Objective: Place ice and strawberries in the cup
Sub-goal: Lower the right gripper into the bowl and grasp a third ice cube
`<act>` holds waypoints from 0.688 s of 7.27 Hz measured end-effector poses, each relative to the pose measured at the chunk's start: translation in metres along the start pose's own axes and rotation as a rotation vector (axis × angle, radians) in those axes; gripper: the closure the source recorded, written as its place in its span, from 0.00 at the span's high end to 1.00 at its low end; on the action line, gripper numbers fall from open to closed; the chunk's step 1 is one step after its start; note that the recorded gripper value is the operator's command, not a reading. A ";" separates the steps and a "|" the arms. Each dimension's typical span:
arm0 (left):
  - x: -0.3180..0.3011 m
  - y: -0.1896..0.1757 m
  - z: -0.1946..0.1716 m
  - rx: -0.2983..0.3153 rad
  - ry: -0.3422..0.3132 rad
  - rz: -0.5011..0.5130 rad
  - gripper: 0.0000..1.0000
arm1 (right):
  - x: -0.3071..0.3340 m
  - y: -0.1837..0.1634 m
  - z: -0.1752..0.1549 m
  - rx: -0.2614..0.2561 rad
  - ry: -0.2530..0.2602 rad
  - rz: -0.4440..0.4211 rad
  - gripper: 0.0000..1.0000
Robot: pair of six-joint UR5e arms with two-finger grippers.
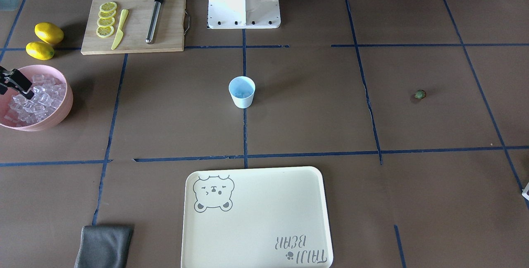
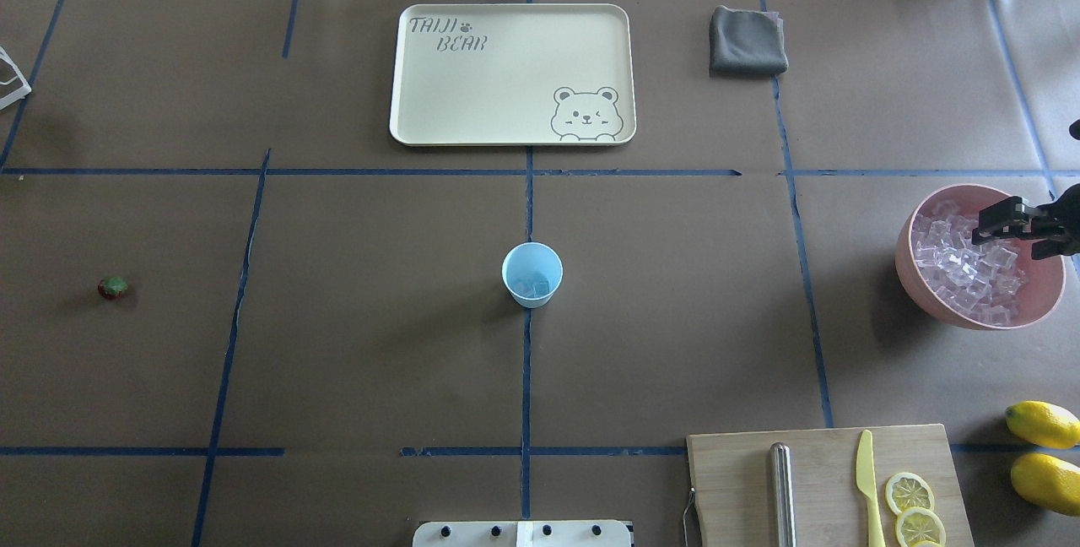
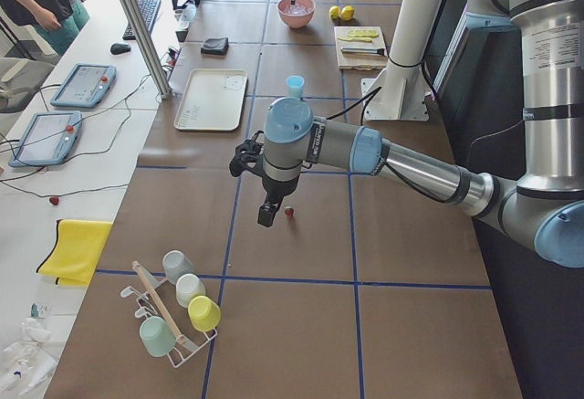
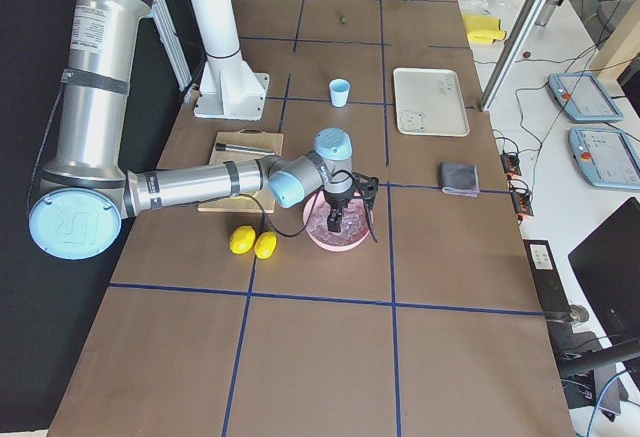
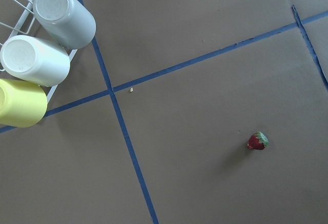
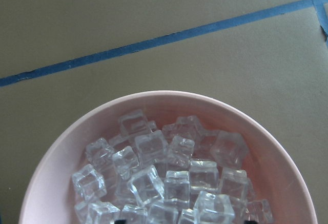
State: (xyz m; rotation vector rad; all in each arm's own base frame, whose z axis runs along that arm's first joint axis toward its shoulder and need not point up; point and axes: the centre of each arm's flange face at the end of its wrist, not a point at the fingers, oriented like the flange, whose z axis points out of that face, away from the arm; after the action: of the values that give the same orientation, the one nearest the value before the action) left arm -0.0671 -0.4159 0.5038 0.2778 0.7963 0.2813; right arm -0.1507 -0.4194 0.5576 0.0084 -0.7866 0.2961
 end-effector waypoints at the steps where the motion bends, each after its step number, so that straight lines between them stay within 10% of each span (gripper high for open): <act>1: 0.000 0.000 0.000 0.001 0.000 0.001 1.00 | 0.002 0.005 0.006 0.004 0.014 0.008 0.79; 5: 0.001 -0.001 -0.001 0.002 0.000 0.002 1.00 | 0.006 0.010 0.015 0.015 0.043 0.010 0.64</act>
State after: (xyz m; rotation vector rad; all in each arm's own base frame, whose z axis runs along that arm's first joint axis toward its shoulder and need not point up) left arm -0.0671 -0.4160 0.5023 0.2809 0.7959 0.2826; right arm -0.1598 -0.4098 0.5713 0.0123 -0.7421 0.3107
